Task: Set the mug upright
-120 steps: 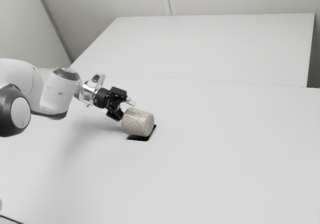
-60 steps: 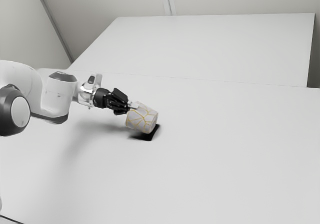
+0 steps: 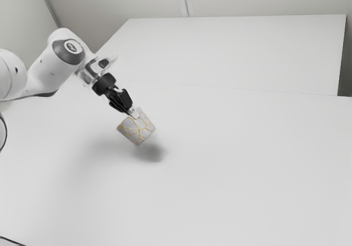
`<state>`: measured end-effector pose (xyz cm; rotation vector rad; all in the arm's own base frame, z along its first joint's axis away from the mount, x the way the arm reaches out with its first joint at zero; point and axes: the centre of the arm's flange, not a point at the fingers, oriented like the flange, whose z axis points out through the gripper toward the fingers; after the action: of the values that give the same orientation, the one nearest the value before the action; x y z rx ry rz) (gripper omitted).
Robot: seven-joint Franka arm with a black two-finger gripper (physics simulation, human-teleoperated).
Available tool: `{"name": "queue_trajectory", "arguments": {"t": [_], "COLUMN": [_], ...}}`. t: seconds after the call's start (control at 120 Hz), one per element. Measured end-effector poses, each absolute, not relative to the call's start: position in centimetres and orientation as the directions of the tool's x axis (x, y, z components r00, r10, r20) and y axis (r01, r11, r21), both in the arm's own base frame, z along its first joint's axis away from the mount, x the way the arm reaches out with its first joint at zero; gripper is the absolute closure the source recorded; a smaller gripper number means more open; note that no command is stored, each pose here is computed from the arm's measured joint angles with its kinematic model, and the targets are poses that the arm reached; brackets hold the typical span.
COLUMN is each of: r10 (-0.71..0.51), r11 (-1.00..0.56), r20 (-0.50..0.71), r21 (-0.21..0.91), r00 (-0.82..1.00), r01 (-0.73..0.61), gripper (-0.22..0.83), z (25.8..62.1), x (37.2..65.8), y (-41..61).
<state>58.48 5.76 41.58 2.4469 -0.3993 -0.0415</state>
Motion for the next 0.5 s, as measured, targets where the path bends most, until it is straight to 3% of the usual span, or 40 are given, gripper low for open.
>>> {"name": "queue_trajectory", "arguments": {"t": [0.133, 0.292, 0.5], "r10": [-0.383, -0.383, -0.329], "r11": [-0.855, -0.916, -0.944], "r20": [0.007, -0.039, -0.062], "r21": [0.375, 0.147, 0.021], "r00": [0.924, 0.923, 0.942], "r01": [-0.357, -0.374, -0.328], "gripper": [0.79, 0.79, 0.79], "z": [43.2, 42.4, 37.0], "x": [59.1, 59.7, 57.7], "y": [4.0, 4.7, 5.0]}}
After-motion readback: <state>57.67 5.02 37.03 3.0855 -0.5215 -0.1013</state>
